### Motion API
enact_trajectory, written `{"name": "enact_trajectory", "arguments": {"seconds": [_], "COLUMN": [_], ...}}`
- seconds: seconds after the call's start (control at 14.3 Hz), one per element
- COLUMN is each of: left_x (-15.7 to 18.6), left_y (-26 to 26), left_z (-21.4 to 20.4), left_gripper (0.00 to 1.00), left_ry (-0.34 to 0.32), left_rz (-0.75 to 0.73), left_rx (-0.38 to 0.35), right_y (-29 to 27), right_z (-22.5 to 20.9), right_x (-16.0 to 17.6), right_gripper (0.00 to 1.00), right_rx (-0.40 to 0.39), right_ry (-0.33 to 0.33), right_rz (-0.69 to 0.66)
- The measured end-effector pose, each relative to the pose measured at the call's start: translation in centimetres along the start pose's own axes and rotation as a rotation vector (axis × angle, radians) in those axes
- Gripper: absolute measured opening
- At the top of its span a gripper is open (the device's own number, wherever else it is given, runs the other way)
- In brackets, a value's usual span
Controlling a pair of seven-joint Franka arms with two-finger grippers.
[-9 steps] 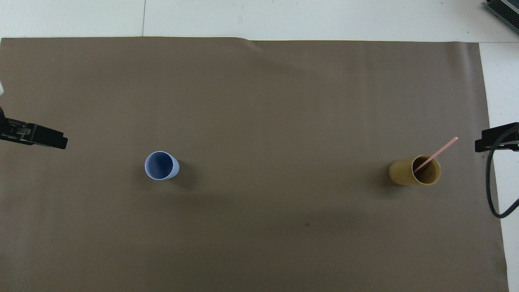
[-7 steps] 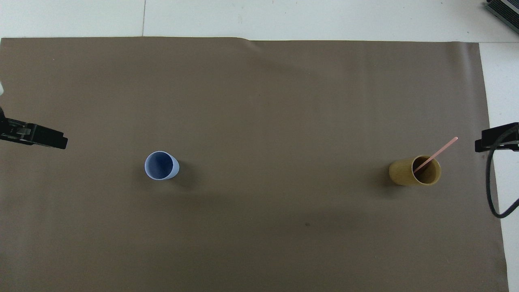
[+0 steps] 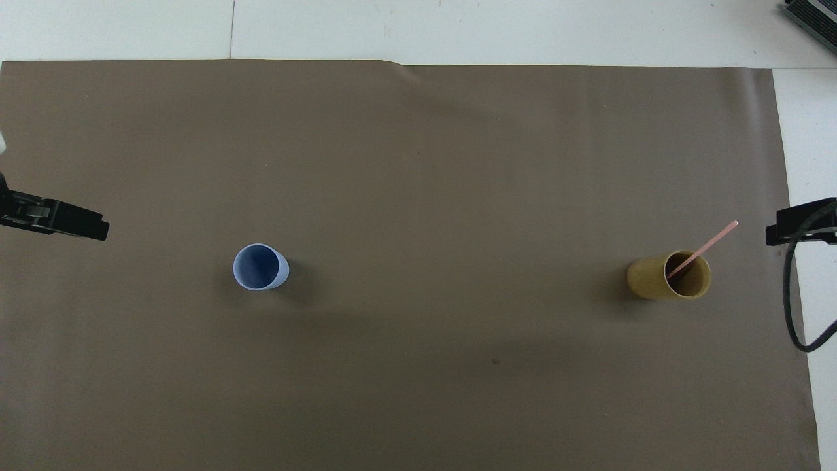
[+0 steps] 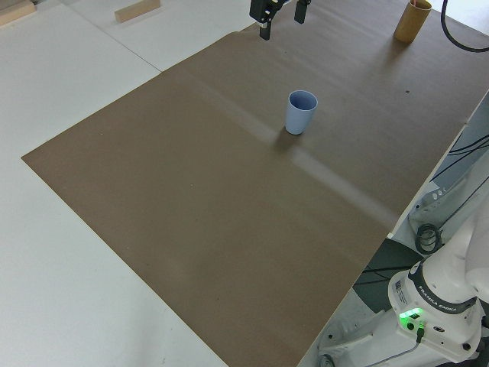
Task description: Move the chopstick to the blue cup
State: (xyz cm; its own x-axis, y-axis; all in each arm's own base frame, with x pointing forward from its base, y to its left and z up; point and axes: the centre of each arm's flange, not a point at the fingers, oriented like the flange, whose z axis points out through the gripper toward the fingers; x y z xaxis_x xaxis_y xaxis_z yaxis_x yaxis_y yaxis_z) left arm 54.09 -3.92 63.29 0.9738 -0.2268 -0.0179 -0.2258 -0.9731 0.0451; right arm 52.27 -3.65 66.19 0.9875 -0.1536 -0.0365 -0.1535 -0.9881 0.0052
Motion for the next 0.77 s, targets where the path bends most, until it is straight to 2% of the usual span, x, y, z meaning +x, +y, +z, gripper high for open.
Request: {"name": "enact_trajectory", "arguments": {"seconds": [0.77], "left_x": [0.0], "left_y": [0.0], "left_z": [0.0], "left_gripper": [1.0], "left_ry": [0.0], "left_rz": [0.0], "left_rx": [0.0], "right_y": [-0.06], "right_z": [0.39], "right_x": [0.47], "right_gripper": [1.0], "right_rx": [0.003], "right_ry": [0.037], "right_rz": [-0.002]}}
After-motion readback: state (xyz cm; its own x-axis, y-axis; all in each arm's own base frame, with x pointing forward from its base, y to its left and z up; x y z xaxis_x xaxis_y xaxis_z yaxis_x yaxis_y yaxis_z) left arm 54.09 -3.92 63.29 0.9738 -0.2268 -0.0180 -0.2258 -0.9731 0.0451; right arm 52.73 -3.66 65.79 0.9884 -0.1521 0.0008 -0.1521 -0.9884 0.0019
